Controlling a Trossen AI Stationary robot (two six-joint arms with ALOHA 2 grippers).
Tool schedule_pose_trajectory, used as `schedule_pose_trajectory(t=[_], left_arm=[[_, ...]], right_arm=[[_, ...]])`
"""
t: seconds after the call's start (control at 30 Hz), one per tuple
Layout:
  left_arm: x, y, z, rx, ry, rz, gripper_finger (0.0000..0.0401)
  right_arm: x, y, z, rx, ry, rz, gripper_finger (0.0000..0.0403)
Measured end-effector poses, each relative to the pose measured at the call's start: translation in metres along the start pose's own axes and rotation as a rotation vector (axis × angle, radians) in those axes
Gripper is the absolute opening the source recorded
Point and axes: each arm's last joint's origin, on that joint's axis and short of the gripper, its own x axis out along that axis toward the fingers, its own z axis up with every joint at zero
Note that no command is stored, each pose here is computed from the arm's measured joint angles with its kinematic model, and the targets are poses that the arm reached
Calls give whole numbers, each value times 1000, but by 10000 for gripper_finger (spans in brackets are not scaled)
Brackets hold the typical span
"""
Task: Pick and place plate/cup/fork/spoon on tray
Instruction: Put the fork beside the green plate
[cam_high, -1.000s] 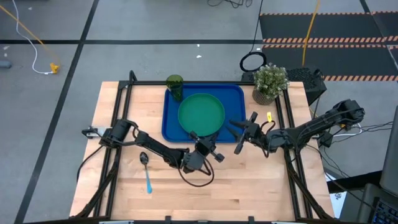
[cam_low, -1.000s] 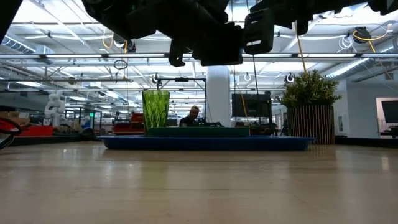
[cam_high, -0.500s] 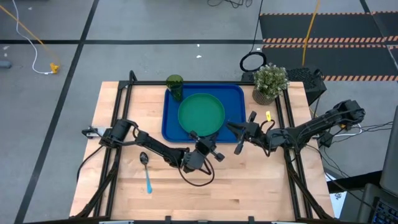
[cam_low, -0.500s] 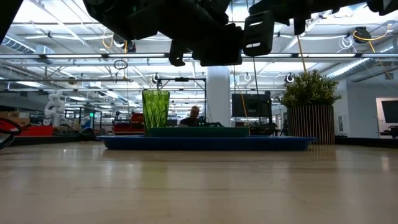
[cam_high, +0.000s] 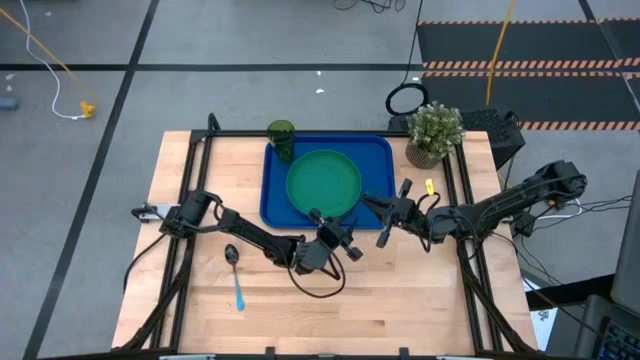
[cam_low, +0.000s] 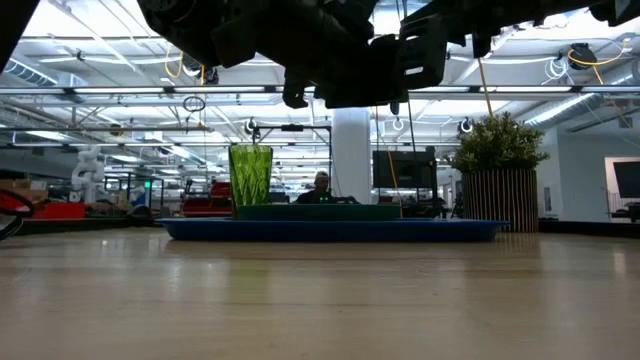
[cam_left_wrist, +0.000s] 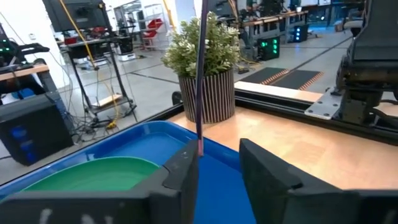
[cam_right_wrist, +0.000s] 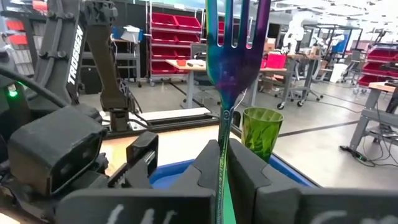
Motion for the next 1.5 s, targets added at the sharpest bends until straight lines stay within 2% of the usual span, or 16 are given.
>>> schedule_pose_trajectory(t=[0.17,0.3,0.4,0.57,0.67,0.77,0.9,1.17,1.37,1.5], left_arm=[[-5,3,13,45,11,-26,154],[-17,11,38,88,40,-43,156],[-28,23,61,91,73,-56,150],[-48,44,90,57,139,-97,137],[-60,55,101,50,169,-104,130],[-69,61,106,53,194,-109,124],[-77,67,110,49,210,-113,117],[-81,64,110,47,212,-128,111],[-86,62,110,33,213,-145,111],[-89,60,111,28,207,-158,111]], right_arm=[[-1,-2,-2,-17,28,-21,5],[-3,-6,-3,15,53,-60,5],[-4,-10,-7,76,90,-101,4],[-1,-15,-22,280,186,-161,4],[0,-15,-26,325,218,-144,4],[3,-18,-26,396,220,-132,4],[9,-26,-27,439,248,-178,4],[23,-70,-34,542,593,-292,4],[32,-96,-41,689,661,-350,4],[43,-112,-49,828,717,-345,4]])
